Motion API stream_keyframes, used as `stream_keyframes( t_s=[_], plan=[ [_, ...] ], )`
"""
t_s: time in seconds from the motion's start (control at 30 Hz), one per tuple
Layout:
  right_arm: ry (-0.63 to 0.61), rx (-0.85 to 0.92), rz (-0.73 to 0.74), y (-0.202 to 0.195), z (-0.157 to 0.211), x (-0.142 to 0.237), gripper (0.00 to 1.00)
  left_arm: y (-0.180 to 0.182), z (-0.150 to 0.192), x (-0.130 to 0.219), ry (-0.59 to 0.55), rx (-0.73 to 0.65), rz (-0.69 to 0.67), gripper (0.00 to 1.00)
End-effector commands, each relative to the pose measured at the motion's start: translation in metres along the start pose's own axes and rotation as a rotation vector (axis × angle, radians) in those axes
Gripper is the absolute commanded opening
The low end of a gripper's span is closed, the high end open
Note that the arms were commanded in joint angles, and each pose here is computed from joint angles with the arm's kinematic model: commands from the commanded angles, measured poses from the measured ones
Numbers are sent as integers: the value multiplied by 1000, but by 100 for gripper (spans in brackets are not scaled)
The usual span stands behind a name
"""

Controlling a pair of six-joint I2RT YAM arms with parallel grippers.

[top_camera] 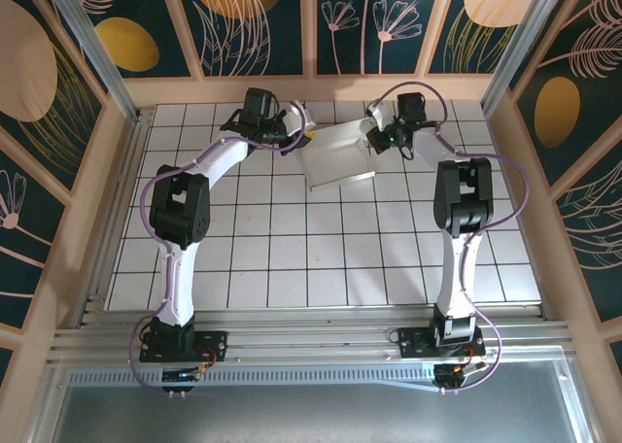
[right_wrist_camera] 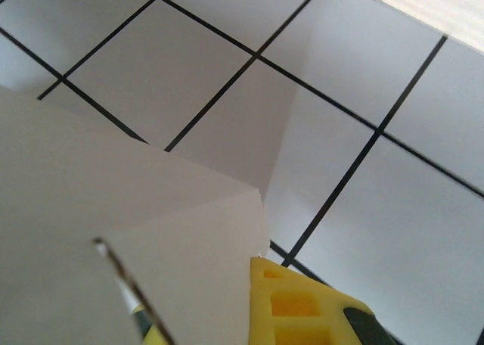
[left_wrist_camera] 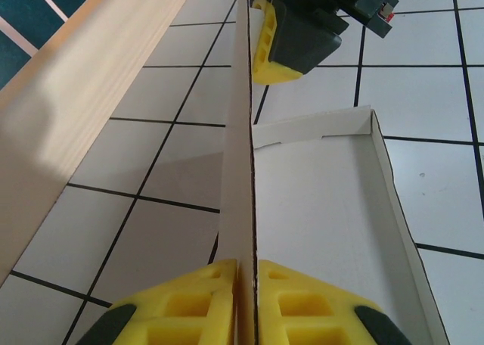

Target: Fold the paper box

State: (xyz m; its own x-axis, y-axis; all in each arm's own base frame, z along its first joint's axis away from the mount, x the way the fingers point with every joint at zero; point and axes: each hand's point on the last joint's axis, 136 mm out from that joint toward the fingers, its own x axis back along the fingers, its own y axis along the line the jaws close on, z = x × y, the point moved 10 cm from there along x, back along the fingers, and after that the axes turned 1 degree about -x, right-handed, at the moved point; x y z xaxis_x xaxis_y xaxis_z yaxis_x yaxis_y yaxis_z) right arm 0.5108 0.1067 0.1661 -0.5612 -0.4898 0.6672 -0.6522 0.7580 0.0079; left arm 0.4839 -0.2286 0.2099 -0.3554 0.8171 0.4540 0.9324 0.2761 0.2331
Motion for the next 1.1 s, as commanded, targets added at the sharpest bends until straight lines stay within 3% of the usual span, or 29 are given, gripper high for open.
stream_keyframes(
  t_s=[0.0, 0.33, 0.6, 0.7, 0.8, 0.93, 1.07],
  plan=[
    [125, -162, -63, 21, 12, -18, 0, -6, -3, -12, -25, 27, 51, 13],
    [241, -226, -42, 46, 22, -36, 0, -9, -1, -13, -19, 41, 54, 13],
    [227, -212, -43, 65, 23, -32, 1, -9, -3, -12, -19, 45, 51, 13],
    [168, -176, -37, 58, 16, -20, 16, -9, -2, -12, -8, 29, 48, 13],
    [47, -226, -29, 20, 10, 10, 25, -8, -1, -11, 12, 7, 40, 12],
    [-180, -387, -178, -25, 9, 51, 39, -3, -5, -11, 20, 22, 15, 9],
    [-394, -477, -290, -31, 14, 75, 57, -2, -4, -13, -2, 48, 13, 6]
  ],
)
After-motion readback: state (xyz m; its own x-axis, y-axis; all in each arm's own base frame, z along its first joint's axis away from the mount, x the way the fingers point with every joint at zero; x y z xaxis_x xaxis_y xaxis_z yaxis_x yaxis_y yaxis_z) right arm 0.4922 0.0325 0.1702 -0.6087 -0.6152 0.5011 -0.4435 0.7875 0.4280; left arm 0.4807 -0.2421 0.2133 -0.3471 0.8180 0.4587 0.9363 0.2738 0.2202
